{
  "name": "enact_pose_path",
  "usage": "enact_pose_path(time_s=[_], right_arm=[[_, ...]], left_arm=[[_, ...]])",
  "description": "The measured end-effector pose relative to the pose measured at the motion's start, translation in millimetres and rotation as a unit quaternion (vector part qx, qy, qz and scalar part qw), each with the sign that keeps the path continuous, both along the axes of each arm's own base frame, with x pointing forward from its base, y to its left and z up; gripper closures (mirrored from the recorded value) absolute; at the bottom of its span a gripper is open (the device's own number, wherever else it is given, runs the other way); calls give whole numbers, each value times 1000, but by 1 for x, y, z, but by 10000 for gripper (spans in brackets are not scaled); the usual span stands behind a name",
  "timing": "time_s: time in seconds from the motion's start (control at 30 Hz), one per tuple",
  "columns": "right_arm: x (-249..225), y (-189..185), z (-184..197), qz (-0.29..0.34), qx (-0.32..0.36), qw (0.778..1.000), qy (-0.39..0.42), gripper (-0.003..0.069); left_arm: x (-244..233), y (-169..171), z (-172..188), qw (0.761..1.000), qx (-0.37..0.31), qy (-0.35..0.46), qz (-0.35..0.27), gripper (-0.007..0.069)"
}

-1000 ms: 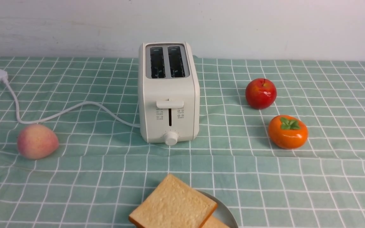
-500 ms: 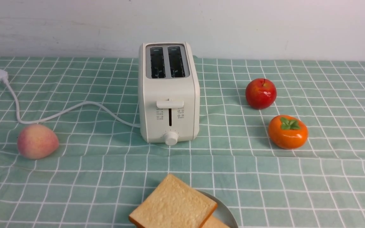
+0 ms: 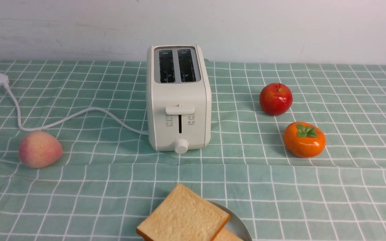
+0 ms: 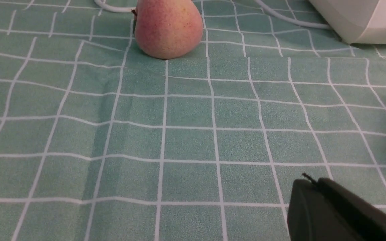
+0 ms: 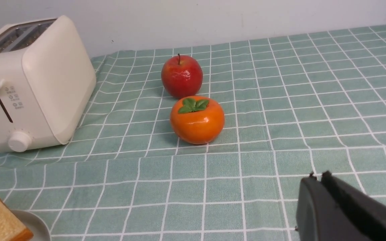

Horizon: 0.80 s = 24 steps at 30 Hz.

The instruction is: Take toasted bread from bread machine on blue coffee table place on plate.

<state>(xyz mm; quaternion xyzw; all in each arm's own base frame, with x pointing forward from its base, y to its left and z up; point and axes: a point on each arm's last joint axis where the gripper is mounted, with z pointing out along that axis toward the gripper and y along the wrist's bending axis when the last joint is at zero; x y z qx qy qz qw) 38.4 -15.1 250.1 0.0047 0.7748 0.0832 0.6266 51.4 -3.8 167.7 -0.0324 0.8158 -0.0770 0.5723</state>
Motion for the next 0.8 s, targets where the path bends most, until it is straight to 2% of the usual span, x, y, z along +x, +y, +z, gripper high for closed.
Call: enact_pose_path(time_s=[0.8], right_arm=[[0,0,0,0,1,1000,0,619]], left_arm=[[0,-1,0,1000,-2,0,-5,606]])
